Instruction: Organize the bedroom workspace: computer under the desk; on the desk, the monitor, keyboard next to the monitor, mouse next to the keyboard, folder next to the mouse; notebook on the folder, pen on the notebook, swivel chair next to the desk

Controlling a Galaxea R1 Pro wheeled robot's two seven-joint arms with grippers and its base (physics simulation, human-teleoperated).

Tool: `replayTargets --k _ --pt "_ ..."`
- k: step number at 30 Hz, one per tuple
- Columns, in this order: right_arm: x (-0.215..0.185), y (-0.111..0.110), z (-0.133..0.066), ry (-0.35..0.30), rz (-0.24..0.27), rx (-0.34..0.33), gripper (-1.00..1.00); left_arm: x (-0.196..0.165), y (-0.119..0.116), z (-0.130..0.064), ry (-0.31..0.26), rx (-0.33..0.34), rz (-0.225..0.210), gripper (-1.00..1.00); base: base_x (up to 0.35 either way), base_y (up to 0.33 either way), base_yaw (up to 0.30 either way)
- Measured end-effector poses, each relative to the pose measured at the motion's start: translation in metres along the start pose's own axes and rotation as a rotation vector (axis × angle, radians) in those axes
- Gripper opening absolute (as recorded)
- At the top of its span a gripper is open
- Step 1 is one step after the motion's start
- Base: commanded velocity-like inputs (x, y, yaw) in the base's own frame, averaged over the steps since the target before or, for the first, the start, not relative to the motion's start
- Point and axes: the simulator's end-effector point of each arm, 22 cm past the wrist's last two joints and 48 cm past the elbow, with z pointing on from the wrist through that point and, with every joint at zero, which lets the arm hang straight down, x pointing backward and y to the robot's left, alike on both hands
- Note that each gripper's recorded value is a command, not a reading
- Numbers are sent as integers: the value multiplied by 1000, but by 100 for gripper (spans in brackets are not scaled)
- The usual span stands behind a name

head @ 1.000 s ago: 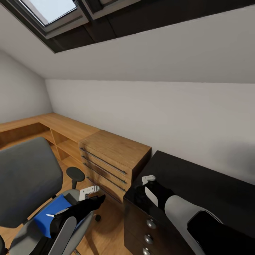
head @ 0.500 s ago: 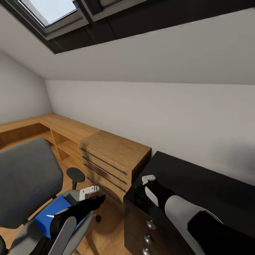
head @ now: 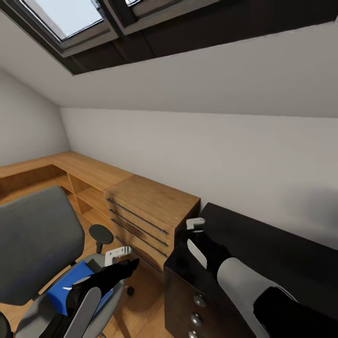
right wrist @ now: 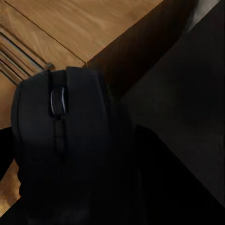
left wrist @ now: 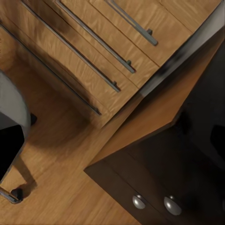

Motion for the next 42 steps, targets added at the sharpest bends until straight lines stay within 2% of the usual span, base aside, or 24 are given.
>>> replayTargets --k 4,6,8,9,13,19,22,27,33,42 --pt "-14 1 -28 -62 24 58 -100 -4 -2 -4 -1 -1 0 100 0 0 0" --pt "-13 0 -39 -66 36 68 -100 -6 -2 -6 -1 -1 0 100 0 0 0" --pt "-10 -7 -55 -40 120 65 -100 -8 -3 -8 0 -1 0 100 0 0 0" --pt "-12 -7 -60 -31 146 57 -100 -9 -4 -9 0 -1 0 100 0 0 0" --pt "-18 -6 -72 -30 183 44 -100 -13 -5 -12 1 -3 -1 100 0 0 0" --pt "-25 -7 -82 -30 199 45 -100 -18 -7 -18 1 -6 -1 100 0 0 0" --pt "-33 -12 -89 -40 207 79 -100 -18 -8 -19 8 -6 -4 100 -55 28 0" --pt "-42 -14 -97 -51 212 91 -100 -19 -8 -22 16 -11 -7 100 -59 32 0" --pt "-47 -17 -102 -53 213 94 -100 -23 -11 -27 18 -12 -8 100 -58 53 -264" --pt "-55 -18 -110 -52 213 95 -100 -30 -15 -35 19 -11 -9 100 -225 195 -290"
